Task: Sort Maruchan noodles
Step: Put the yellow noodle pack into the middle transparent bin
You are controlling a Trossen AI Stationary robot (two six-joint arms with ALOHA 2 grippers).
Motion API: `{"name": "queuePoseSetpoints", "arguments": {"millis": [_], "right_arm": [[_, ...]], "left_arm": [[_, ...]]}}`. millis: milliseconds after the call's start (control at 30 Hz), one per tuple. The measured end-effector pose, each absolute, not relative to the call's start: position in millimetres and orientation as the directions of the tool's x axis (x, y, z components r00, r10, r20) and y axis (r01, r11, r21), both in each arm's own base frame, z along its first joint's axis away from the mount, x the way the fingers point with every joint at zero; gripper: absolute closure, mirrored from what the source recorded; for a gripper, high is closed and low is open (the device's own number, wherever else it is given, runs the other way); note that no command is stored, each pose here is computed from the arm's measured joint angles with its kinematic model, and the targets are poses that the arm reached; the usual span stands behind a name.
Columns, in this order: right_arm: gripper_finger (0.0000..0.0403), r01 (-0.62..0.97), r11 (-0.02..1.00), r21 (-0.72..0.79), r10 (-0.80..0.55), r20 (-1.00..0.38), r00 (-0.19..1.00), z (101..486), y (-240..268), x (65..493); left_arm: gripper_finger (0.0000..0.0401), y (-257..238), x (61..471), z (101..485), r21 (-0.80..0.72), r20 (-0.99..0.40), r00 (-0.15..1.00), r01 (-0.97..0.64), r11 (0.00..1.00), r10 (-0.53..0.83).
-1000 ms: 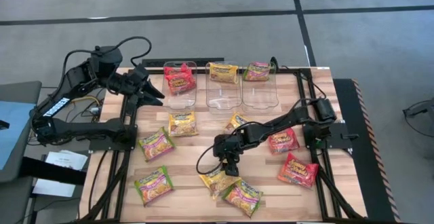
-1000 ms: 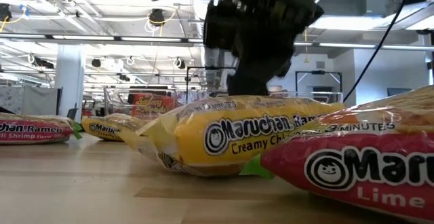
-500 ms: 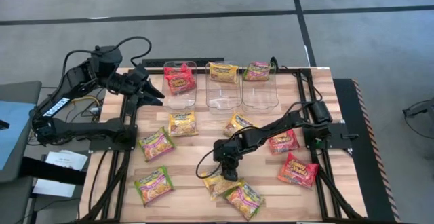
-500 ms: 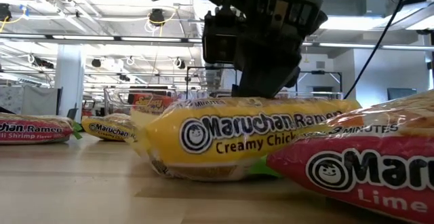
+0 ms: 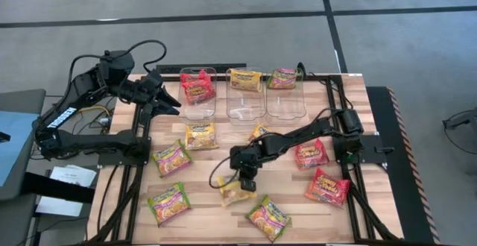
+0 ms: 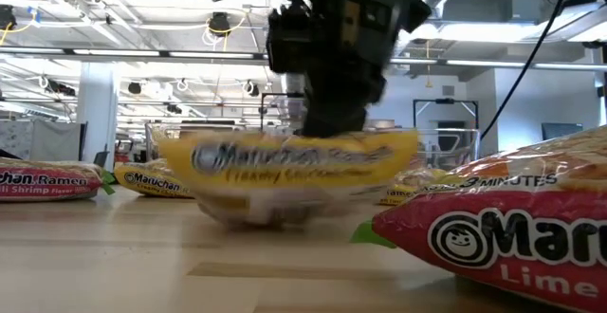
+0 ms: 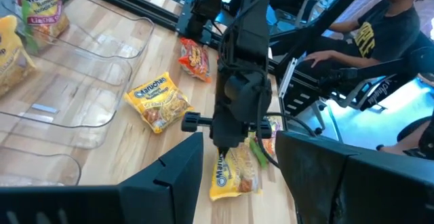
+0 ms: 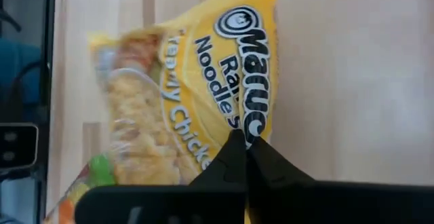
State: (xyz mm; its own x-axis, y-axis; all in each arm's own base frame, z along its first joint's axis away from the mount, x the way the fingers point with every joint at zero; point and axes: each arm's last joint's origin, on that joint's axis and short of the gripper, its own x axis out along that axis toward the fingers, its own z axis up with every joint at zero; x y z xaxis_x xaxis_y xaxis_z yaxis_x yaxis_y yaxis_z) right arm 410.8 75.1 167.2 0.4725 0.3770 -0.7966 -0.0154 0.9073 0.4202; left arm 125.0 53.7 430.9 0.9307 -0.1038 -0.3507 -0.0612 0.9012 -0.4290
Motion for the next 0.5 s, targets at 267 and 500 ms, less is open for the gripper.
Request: {"name": "queuePoseSetpoints", "arguments": {"millis": [267, 500], "right_arm": [[0.0399, -0.077, 0.962, 0.264, 0.265, -0.819, 0.509, 220, 60, 426], [0.0400, -0.108, 0.985, 0.136, 0.173, -0.818, 0.548, 272, 43, 433]], "left_arm": [[0.0229, 54, 125, 430, -0.424, -0.359, 0.929, -0.077, 0.902, -0.089], [0.0229, 54, 125, 430, -0.420, -0.366, 0.928, -0.090, 0.903, -0.077]]}}
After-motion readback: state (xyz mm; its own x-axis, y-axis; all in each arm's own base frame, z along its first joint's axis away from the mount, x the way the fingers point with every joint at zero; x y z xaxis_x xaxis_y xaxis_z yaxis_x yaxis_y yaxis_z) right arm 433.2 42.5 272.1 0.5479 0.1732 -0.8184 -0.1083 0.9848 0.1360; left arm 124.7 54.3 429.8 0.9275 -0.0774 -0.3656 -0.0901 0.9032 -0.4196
